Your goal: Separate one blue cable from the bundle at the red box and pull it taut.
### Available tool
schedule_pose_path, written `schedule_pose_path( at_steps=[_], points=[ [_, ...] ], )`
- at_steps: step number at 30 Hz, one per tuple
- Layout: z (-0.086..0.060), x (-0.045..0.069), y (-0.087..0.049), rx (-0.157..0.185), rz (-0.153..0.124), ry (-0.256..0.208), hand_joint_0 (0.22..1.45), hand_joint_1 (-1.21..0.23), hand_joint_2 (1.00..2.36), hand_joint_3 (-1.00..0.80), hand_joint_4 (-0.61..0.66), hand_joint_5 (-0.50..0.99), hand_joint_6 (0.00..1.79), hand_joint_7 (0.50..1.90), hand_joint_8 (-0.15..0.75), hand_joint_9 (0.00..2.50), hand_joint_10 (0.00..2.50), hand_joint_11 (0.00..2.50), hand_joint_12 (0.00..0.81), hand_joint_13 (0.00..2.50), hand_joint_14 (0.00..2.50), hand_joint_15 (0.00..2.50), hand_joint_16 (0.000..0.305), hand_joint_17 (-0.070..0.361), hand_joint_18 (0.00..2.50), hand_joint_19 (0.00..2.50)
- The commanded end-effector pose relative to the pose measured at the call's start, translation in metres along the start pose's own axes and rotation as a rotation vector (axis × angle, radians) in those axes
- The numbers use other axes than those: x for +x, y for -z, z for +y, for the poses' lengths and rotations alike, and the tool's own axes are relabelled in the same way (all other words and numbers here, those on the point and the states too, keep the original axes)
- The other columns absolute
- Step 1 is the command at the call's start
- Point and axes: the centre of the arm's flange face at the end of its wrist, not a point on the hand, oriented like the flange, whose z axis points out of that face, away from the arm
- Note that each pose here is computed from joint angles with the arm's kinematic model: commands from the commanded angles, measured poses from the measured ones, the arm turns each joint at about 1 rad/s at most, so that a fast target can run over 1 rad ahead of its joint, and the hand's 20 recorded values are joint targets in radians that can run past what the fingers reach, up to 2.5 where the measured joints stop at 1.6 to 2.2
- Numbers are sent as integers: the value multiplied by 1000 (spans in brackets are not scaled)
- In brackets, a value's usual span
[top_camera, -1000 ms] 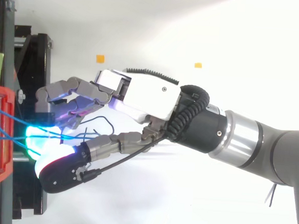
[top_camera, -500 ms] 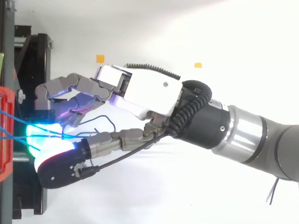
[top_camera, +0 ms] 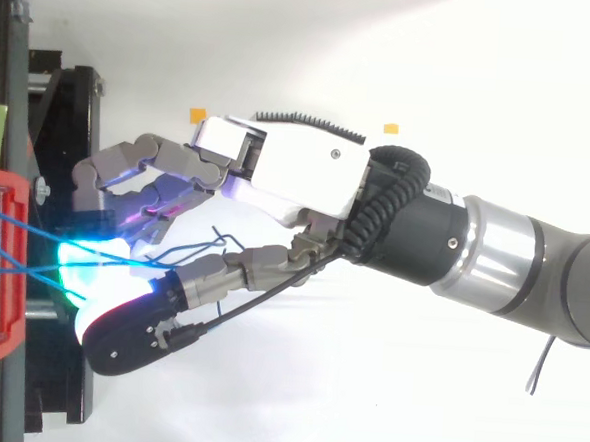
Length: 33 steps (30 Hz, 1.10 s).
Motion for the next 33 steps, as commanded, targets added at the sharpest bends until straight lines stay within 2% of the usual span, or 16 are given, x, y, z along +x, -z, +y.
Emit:
schedule_pose_path(
  at_steps=[1, 3, 5, 8, 10, 15, 21, 23, 26, 29, 33],
  points=[
    [6, -2, 2, 19, 3, 8, 712, -823, 1000, -500, 112, -203, 834, 1126, 323, 882, 25, 756, 409, 917, 24, 607, 55, 123, 761, 688],
    [5, -3, 3, 27, 4, 10, 686, -818, 1000, -500, 119, -201, 834, 1134, 322, 885, 25, 770, 410, 917, 23, 613, 54, 122, 761, 702],
    [6, -3, 3, 30, 4, 11, 600, -785, 1000, -500, 142, -194, 806, 1126, 320, 886, 25, 771, 413, 909, 23, 619, 55, 123, 748, 710],
    [16, -5, 4, 28, 2, 11, 534, -686, 1000, -500, 160, -179, 733, 1168, 331, 888, 24, 750, 433, 914, 24, 624, 58, 130, 761, 719],
    [22, -6, 6, 36, 4, 15, 519, -635, 1000, -500, 164, -173, 707, 1179, 339, 891, 24, 749, 442, 917, 24, 618, 59, 133, 768, 714],
    [24, -12, 9, 64, 4, 28, 525, -483, 1000, -500, 159, -170, 684, 1212, 339, 889, 24, 735, 444, 921, 22, 616, 60, 134, 770, 728],
    [24, -13, 8, 63, 2, 28, 611, -489, 1002, -478, 141, -168, 697, 1224, 335, 898, 24, 739, 430, 927, 23, 633, 56, 126, 752, 744],
    [25, -13, 8, 61, 2, 27, 629, -529, 1013, -361, 145, -177, 743, 1179, 333, 910, 25, 754, 429, 931, 24, 629, 56, 127, 755, 737],
    [25, -13, 8, 61, 2, 27, 608, -579, 1020, -237, 140, -187, 776, 1189, 334, 904, 25, 756, 433, 930, 26, 626, 56, 127, 756, 737],
    [25, -14, 8, 61, 1, 27, 607, -644, 1025, -159, 128, -203, 826, 1162, 338, 891, 25, 755, 433, 926, 24, 628, 56, 127, 759, 735],
    [25, -15, 7, 60, -1, 27, 612, -672, 1026, -140, 123, -205, 837, 1154, 336, 882, 26, 763, 431, 925, 24, 629, 57, 127, 760, 735]
  ],
)
